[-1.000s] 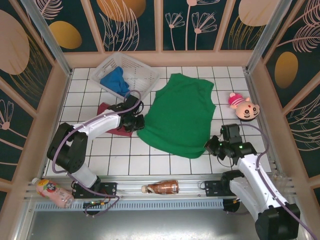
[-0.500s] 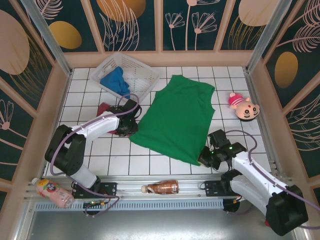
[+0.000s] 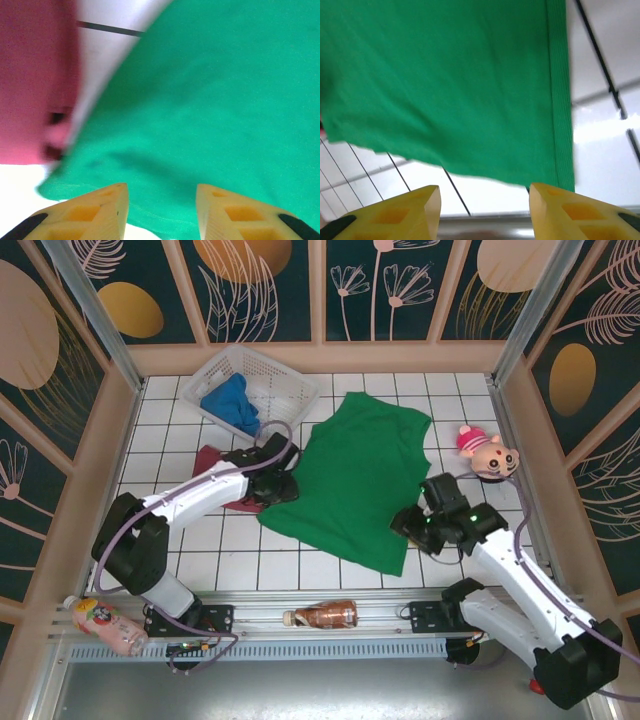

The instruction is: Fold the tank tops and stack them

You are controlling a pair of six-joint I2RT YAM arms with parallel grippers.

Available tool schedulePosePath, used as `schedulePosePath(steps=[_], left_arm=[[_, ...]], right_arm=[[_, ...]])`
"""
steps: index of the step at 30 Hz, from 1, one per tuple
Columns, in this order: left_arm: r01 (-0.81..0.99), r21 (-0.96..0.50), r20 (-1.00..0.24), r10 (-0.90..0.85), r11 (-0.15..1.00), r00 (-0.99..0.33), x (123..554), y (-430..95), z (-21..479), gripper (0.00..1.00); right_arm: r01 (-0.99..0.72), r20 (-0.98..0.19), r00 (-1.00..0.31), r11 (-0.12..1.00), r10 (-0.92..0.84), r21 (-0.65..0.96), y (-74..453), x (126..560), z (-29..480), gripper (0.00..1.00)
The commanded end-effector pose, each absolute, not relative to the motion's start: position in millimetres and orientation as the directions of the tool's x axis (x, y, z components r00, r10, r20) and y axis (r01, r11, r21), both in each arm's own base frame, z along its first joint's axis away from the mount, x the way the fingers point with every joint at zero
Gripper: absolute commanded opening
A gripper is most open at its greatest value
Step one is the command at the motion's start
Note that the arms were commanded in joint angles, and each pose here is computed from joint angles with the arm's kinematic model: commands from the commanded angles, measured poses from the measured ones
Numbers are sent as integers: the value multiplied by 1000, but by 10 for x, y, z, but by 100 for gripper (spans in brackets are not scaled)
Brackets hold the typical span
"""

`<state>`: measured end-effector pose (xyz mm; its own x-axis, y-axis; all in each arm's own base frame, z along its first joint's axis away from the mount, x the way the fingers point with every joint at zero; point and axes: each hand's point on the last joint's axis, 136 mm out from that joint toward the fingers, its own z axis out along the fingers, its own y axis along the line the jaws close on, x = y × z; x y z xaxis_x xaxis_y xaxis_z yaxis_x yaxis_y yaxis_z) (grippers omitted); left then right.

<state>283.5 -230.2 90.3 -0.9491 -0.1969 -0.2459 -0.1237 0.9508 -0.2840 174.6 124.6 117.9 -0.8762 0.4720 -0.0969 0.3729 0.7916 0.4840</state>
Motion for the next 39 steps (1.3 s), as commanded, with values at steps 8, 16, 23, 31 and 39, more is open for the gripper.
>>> schedulePosePath(steps=[8,16,23,31,39], left_arm=[[-150,-277,-161,-200,949,-967,2623,-2354,345,45],[-144,-150,-128,-164,978,-978,2549,-1977,91,45],[-129,-47,-101,-133,991,-986,2605,-1678,-27,46],[-90,57,-151,-80,994,-985,2966,-1505,46,46],[-67,83,-199,-49,994,-979,3372,-1584,211,47]], right_arm=[[167,-324,-870,841,371,515,1254,2781,899,34],[214,-200,-920,858,338,467,1238,2492,333,29],[230,-71,-954,865,291,445,1381,1988,72,28],[236,16,-964,830,264,506,1715,1655,126,28],[154,-118,-960,833,254,532,1767,2035,658,43]])
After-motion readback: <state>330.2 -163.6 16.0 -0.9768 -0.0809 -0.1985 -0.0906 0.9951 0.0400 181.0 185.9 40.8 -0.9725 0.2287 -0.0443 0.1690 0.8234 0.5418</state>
